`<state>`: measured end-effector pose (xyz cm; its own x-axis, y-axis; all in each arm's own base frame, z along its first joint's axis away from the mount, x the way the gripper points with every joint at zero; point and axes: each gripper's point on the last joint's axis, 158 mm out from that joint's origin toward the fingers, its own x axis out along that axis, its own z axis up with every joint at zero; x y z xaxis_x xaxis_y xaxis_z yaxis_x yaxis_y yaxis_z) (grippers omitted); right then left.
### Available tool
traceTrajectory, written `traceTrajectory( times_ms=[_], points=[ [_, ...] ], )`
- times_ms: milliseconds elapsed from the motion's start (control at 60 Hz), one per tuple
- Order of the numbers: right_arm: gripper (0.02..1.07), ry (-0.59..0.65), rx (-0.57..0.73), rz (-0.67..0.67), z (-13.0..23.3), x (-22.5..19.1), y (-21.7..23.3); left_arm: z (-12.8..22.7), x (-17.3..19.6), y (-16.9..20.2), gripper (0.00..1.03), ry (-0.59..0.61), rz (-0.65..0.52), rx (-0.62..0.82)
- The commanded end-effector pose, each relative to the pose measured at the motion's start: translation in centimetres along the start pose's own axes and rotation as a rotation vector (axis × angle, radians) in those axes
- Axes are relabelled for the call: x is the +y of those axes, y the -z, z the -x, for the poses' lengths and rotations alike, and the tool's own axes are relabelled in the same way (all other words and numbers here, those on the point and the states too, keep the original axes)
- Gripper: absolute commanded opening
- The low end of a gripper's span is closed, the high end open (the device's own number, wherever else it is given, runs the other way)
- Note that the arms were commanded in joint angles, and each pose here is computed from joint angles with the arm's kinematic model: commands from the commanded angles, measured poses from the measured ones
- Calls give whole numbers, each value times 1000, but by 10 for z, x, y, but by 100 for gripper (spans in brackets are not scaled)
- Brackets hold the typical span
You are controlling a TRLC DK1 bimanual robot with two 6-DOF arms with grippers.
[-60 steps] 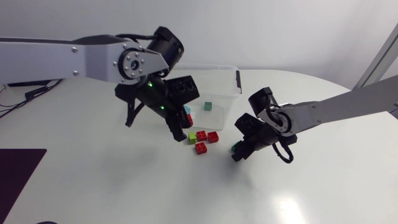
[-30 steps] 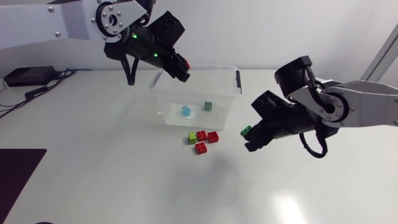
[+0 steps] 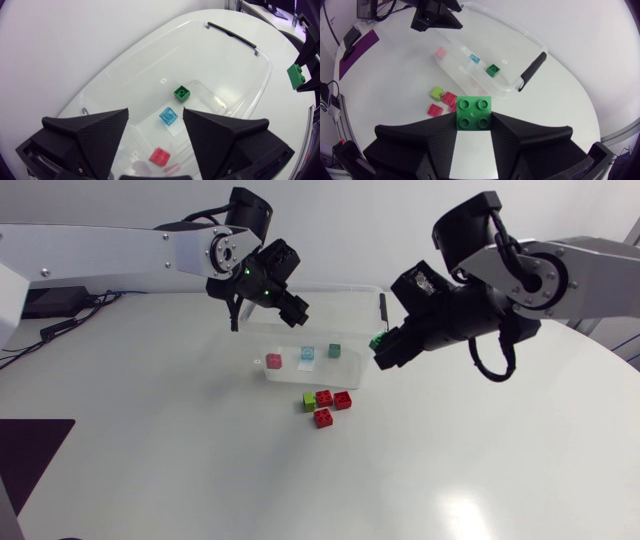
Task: Place the duplo bricks in the container
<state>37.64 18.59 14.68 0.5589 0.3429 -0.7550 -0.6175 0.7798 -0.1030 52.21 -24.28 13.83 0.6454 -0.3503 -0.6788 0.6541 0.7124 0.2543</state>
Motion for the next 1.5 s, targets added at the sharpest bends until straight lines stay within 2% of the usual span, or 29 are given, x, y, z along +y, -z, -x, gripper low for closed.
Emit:
traceTrajectory(
  times_ms=[0,417,650,683,833,917,1033,1200,1483],
  points=[
    [30,6,6,-22,-6,-3,-13,18,13,-8,98,-34,45,-32],
    [30,38,-23,-37,-43,-24,-65,111,-2,-6,98,-72,29,-147],
    [33,71,-26,-44,-69,-42,-86,129,-34,23,98,-25,-12,-134],
    [38,78,-20,-44,-74,-44,-86,129,-39,28,98,-10,-15,-132],
    [77,79,23,-41,-98,-44,-79,120,-81,53,98,65,-80,-100],
    [92,81,23,-42,-98,-45,-80,112,-96,66,98,94,-115,-78],
    [97,91,-7,-45,-80,-48,-88,96,-115,81,98,138,-165,-45],
    [97,89,-49,-44,-41,-43,-87,73,-133,95,98,181,-239,-13],
    [97,34,-99,-35,23,-8,-42,32,-150,121,98,228,-298,54]
  ],
)
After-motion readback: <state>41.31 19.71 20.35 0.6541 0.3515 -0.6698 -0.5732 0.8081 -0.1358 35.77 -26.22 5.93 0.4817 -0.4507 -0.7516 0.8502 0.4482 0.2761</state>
